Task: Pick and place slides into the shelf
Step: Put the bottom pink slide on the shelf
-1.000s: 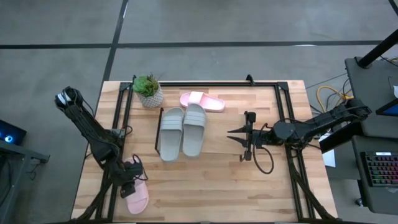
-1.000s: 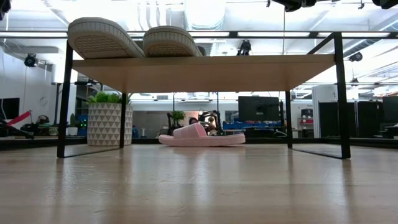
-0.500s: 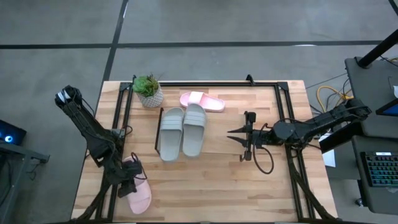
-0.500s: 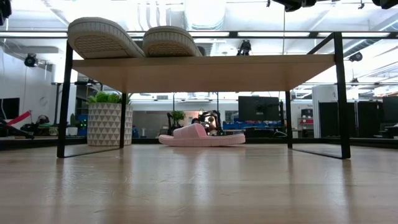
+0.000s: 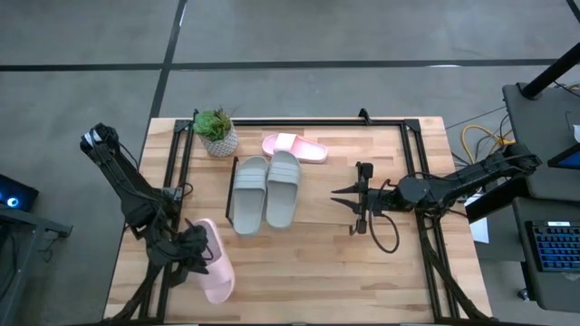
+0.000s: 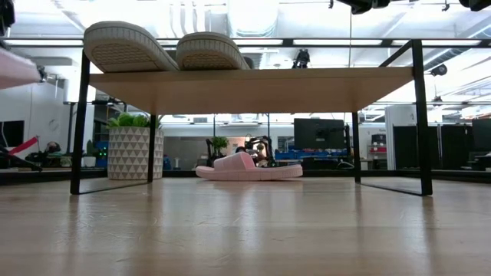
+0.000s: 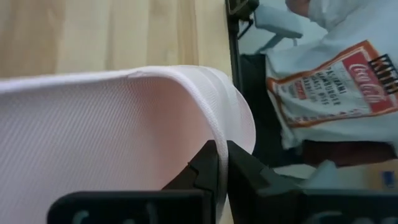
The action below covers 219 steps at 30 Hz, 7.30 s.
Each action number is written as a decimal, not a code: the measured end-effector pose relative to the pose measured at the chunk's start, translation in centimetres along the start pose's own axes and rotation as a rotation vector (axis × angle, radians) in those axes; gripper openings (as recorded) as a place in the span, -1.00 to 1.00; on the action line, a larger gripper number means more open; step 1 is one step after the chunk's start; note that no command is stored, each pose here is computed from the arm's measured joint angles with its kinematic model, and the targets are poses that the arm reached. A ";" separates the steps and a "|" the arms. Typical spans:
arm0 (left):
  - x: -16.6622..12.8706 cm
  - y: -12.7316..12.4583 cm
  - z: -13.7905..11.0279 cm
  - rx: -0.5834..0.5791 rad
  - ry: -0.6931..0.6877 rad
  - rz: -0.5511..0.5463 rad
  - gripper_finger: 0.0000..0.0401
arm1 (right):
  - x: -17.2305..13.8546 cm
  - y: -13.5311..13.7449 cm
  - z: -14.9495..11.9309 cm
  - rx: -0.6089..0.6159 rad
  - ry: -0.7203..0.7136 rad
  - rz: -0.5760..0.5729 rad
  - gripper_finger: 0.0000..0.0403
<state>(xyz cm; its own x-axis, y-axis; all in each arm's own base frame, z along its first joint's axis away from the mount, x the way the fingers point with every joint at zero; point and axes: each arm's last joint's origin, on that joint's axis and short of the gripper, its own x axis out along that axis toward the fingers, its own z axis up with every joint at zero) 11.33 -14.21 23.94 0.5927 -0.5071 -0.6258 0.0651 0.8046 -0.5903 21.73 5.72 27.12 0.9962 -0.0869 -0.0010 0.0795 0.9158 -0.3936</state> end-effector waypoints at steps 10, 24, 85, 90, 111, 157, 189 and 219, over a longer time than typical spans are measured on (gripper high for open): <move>-1.0 -1.1 1.3 0.229 -0.123 0.029 -1.00 | 0.0 -0.1 0.3 0.004 -0.009 -0.003 -0.69; -4.3 -3.6 4.1 0.394 -0.288 0.099 -1.00 | 0.0 -0.1 0.3 0.008 -0.009 -0.003 -0.71; -0.9 -4.5 14.4 1.046 -0.803 1.037 -1.00 | 5.2 -0.2 6.3 0.010 -0.063 0.014 0.04; -1.2 -4.2 14.7 1.027 -0.808 1.052 -1.00 | 5.1 0.0 6.7 -0.060 -0.054 0.029 0.04; -4.8 -2.5 15.5 0.602 -0.985 0.799 -1.00 | 4.4 1.5 6.8 -0.588 -0.037 0.070 0.04; -5.8 1.8 17.6 0.141 -0.966 0.357 -1.00 | 7.3 1.7 5.5 -1.657 0.110 -0.035 0.04; -6.3 1.8 17.7 0.172 -0.953 0.300 -1.00 | 8.7 1.8 4.8 -1.699 0.308 -0.052 0.04; -6.4 1.9 18.1 0.183 -0.988 0.297 -1.00 | 8.8 2.1 4.6 -1.636 0.275 -0.036 -0.87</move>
<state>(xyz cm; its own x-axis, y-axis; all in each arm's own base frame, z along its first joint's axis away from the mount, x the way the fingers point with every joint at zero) 22.22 -3.85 36.01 0.9913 0.1309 0.0109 -0.1192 0.9315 -0.3437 30.84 8.65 30.53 0.9451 -0.3224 -0.0525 -0.1947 -0.4271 -0.8830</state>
